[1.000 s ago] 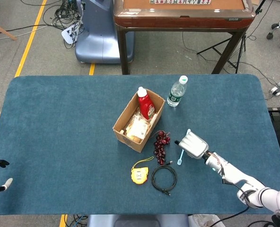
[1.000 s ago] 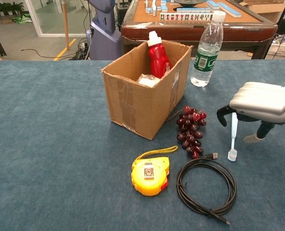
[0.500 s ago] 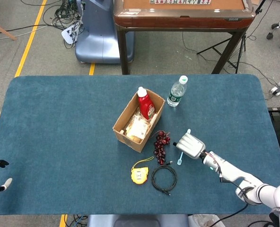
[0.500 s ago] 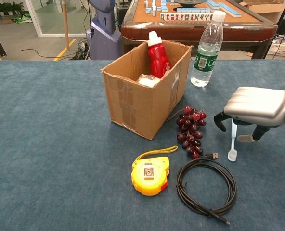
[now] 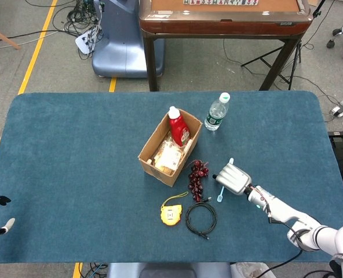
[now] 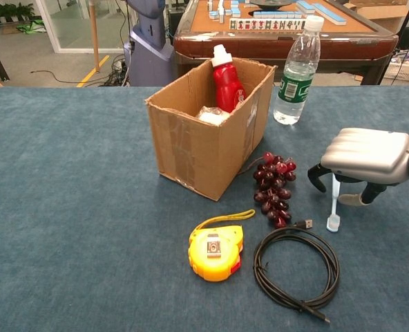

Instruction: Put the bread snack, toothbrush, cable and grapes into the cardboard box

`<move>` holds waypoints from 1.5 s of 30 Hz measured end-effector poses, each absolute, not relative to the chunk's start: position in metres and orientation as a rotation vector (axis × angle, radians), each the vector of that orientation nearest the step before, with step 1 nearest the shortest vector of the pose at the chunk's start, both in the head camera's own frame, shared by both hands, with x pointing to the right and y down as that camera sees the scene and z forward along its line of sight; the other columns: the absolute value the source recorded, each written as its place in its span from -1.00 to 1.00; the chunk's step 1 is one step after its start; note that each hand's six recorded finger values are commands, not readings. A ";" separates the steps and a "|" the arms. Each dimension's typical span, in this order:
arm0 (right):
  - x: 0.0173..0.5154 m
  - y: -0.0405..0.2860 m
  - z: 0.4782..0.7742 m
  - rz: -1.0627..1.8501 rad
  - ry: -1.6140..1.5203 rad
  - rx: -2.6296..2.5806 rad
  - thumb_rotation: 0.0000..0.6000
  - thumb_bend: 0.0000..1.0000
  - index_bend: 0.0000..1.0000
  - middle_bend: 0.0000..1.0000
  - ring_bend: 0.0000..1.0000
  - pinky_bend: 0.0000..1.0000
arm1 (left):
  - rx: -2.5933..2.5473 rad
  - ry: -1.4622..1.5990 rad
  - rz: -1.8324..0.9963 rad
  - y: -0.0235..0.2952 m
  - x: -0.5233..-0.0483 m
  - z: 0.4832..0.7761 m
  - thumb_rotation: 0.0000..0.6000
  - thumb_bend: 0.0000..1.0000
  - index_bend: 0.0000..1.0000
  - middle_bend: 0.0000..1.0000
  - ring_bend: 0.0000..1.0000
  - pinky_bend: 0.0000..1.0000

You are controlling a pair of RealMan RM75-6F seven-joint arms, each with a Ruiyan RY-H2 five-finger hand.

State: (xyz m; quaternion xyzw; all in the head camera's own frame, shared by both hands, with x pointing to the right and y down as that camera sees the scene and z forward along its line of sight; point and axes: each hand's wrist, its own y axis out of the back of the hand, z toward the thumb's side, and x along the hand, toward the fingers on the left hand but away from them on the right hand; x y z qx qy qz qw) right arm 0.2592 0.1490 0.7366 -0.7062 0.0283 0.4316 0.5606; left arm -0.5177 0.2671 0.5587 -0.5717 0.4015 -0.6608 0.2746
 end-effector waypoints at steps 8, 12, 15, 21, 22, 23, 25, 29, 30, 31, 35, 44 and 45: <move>0.258 0.150 0.739 1.025 0.074 -1.670 1.00 -0.28 -0.03 1.00 1.00 0.98 | -1.537 1.081 -1.776 0.267 -0.518 0.558 1.00 -0.58 -0.25 -0.19 -0.38 -0.03; 0.258 0.151 0.740 1.029 0.078 -1.671 1.00 -0.27 -0.02 1.00 1.00 0.98 | -1.537 1.081 -1.775 0.267 -0.518 0.558 1.00 -0.58 -0.25 -0.19 -0.38 -0.03; 0.259 0.152 0.740 1.033 0.082 -1.672 1.00 -0.25 -0.01 1.00 1.00 0.98 | -1.537 1.080 -1.777 0.267 -0.518 0.558 1.00 -0.58 -0.25 -0.19 -0.38 -0.03; 0.260 0.152 0.740 1.038 0.080 -1.668 1.00 -0.22 0.10 1.00 1.00 0.98 | -1.537 1.079 -1.777 0.267 -0.518 0.559 1.00 -0.58 -0.25 -0.19 -0.38 -0.03; 0.260 0.152 0.740 1.038 0.079 -1.669 1.00 -0.21 0.12 1.00 1.00 0.98 | -1.537 1.079 -1.778 0.267 -0.518 0.559 1.00 -0.58 -0.25 -0.19 -0.38 -0.03; 0.260 0.152 0.740 1.038 0.078 -1.668 1.00 -0.21 0.14 1.00 1.00 0.98 | -1.537 1.079 -1.779 0.268 -0.518 0.559 1.00 -0.58 -0.25 -0.19 -0.38 -0.03; 0.260 0.152 0.740 1.038 0.075 -1.668 1.00 -0.21 0.17 1.00 1.00 0.98 | -1.538 1.080 -1.778 0.267 -0.518 0.559 1.00 -0.58 -0.25 -0.19 -0.38 -0.03; 0.260 0.151 0.740 1.038 0.068 -1.668 1.00 -0.20 0.21 1.00 1.00 0.98 | -1.538 1.080 -1.778 0.267 -0.518 0.559 1.00 -0.58 -0.25 -0.19 -0.38 -0.03; 0.260 0.151 0.740 1.038 0.065 -1.669 1.00 -0.20 0.22 1.00 1.00 0.98 | -1.538 1.080 -1.778 0.267 -0.518 0.559 1.00 -0.58 -0.25 -0.19 -0.38 -0.03; 0.260 0.151 0.740 1.039 0.062 -1.670 1.00 -0.20 0.22 1.00 1.00 0.98 | -1.538 1.080 -1.778 0.267 -0.518 0.559 1.00 -0.58 -0.25 -0.19 -0.38 -0.03; 0.261 0.149 0.736 1.037 0.041 -1.671 1.00 -0.18 0.22 1.00 1.00 0.98 | -1.538 1.080 -1.779 0.267 -0.519 0.559 1.00 -0.58 -0.25 -0.19 -0.38 -0.03; 0.261 0.139 0.716 1.011 -0.012 -1.649 1.00 -0.17 0.22 1.00 1.00 0.98 | -1.540 1.075 -1.779 0.267 -0.518 0.560 1.00 -0.58 -0.25 -0.19 -0.38 -0.03; 0.261 0.138 0.712 1.007 -0.020 -1.646 1.00 -0.17 0.22 1.00 1.00 0.98 | -1.540 1.075 -1.779 0.267 -0.518 0.559 1.00 -0.58 -0.25 -0.19 -0.38 -0.03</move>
